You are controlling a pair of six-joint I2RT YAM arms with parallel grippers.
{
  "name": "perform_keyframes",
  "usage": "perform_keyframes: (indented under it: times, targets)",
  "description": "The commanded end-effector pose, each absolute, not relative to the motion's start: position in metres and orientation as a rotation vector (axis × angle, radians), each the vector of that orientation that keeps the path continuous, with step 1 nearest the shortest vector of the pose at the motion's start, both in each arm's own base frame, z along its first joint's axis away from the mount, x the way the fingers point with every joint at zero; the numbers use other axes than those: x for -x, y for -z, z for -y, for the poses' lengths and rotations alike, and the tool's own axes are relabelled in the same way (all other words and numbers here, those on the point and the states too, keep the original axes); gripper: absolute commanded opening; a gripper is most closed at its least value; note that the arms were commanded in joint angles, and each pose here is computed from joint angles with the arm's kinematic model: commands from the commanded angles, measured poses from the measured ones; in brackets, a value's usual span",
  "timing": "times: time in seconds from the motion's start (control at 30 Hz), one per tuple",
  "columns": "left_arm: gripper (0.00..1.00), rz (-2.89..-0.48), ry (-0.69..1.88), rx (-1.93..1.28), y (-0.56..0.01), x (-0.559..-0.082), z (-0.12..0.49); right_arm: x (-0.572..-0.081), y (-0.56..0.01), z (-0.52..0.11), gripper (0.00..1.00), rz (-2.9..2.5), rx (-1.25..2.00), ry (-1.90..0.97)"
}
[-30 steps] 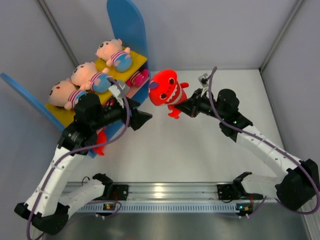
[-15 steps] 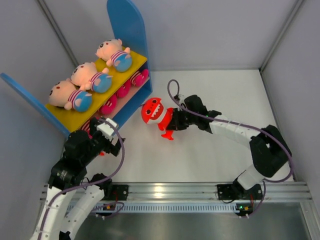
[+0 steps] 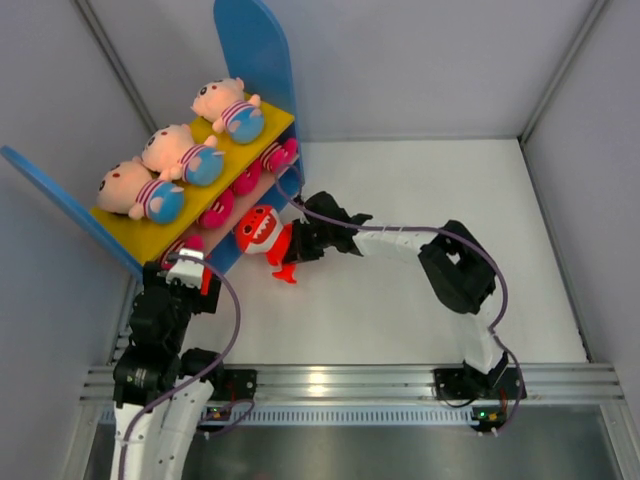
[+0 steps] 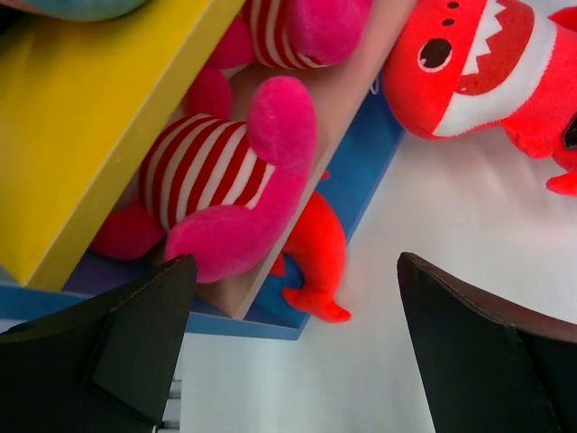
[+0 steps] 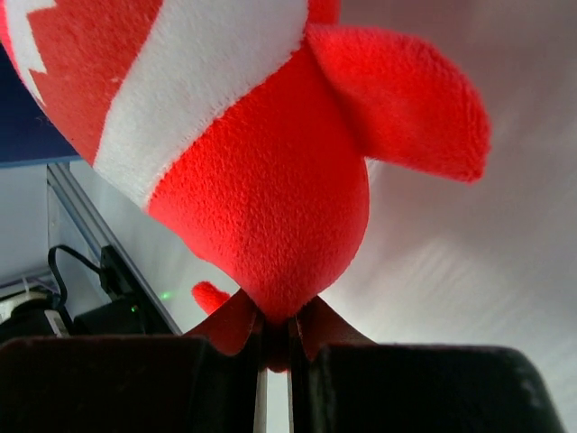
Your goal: Place and organize the stuffed toys onto the shelf
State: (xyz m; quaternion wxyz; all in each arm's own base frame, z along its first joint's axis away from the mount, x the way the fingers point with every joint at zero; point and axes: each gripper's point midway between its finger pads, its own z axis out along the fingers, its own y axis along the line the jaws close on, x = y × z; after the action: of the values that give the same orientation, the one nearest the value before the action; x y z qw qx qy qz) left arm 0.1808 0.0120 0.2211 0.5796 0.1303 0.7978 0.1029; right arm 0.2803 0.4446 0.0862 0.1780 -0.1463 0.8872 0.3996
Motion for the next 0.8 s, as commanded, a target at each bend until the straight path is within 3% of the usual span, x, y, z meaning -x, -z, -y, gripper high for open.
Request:
perform_keyframes:
  times: [0.0,0.43,0.6,0.77]
  targets:
    - [0.99,-1.766,-0.3,-0.18,-0.242,-0.185,-0.027,-0.294,-0.113,-0.477,0.0,-2.434,0.362,-1.184]
    - [0.99,-1.744,-0.291,-0.193,-0.242,-0.186,-0.025,-0.36,-0.099,-0.541,0.02,-2.372,0.285,-1.166]
    - [0.99,-1.75,-0.303,-0.195,-0.236,-0.186,-0.027,-0.371,-0.103,-0.562,0.09,-2.314,0.284,-1.203]
    - [0.99,-1.741,-0.303,-0.201,-0.234,-0.186,-0.026,-0.367,-0.091,-0.578,0.09,-2.301,0.342,-1.219]
